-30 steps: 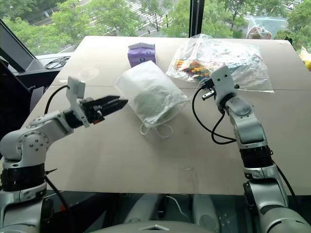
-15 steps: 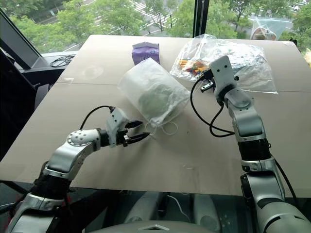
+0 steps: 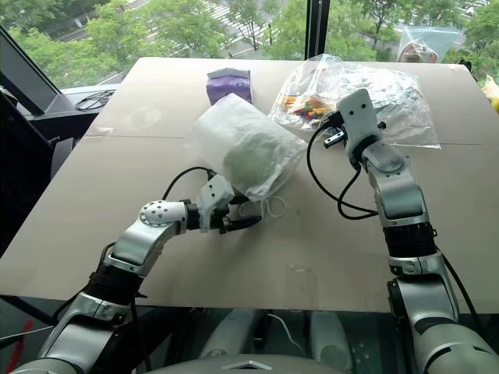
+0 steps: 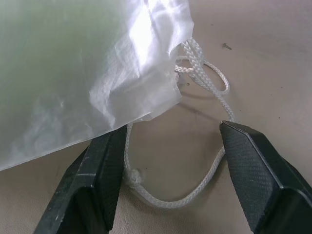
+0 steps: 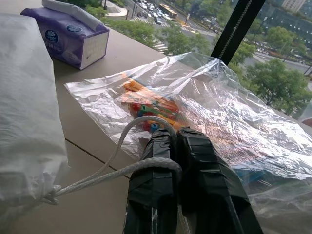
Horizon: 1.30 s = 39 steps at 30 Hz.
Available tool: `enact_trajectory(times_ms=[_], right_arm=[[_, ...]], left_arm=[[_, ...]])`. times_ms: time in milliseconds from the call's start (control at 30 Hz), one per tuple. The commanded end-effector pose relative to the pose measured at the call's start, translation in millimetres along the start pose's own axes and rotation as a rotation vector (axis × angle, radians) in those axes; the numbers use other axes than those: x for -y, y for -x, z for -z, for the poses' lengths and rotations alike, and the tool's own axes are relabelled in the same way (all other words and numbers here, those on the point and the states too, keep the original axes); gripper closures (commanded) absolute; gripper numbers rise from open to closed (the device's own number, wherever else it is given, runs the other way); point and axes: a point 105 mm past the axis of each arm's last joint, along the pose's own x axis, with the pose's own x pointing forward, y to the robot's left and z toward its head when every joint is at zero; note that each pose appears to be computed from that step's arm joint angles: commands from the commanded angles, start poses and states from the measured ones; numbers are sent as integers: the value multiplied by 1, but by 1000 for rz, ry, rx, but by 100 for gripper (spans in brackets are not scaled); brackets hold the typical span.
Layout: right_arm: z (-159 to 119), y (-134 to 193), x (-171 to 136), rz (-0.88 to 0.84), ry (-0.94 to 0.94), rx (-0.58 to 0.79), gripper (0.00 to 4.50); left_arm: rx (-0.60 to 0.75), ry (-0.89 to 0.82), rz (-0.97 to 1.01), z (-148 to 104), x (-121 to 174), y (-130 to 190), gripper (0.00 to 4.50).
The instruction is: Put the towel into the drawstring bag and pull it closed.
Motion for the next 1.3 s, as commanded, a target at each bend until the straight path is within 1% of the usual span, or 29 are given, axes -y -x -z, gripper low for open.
enact_trajectory(times_ms=[33, 133, 233, 500, 667, 800, 1033, 1133, 1200, 1233, 1267, 1300], right_arm=[[-21, 3, 6, 20, 19, 68, 450], [-21, 3, 6, 17, 17, 66, 450], [-21, 1, 3, 8, 17, 67, 450], [-23, 1, 3, 6, 18, 72, 450], [-22, 2, 4, 6, 22, 67, 450], [-22, 1, 2, -2, 22, 67, 450], [-23, 1, 2, -3, 23, 69, 450], [-22, 2, 2, -3, 22, 67, 450], [-21, 3, 2, -3, 21, 66, 450], [-21, 3, 1, -3, 20, 65, 450], [-21, 3, 1, -3, 20, 65, 450], [-20, 3, 2, -3, 21, 64, 450]], left_arm=[[5, -1, 0, -15, -11, 14, 140], [33, 23, -6, -30, -21, 22, 140], [49, 49, 54, -37, -14, 22, 140], [-7, 84, 147, -21, 14, 7, 140], [-15, 81, 91, -17, 8, 4, 140], [-29, 74, 103, -10, 13, -1, 140], [-3, 73, 92, -11, 19, -15, 140], [-6, 45, 58, -10, 19, -19, 224], [-22, 24, 42, -7, 19, -21, 311], [-26, 14, 33, -5, 20, -21, 369], [-29, 9, 26, -4, 20, -21, 408], [-27, 4, 17, -3, 22, -22, 430]])
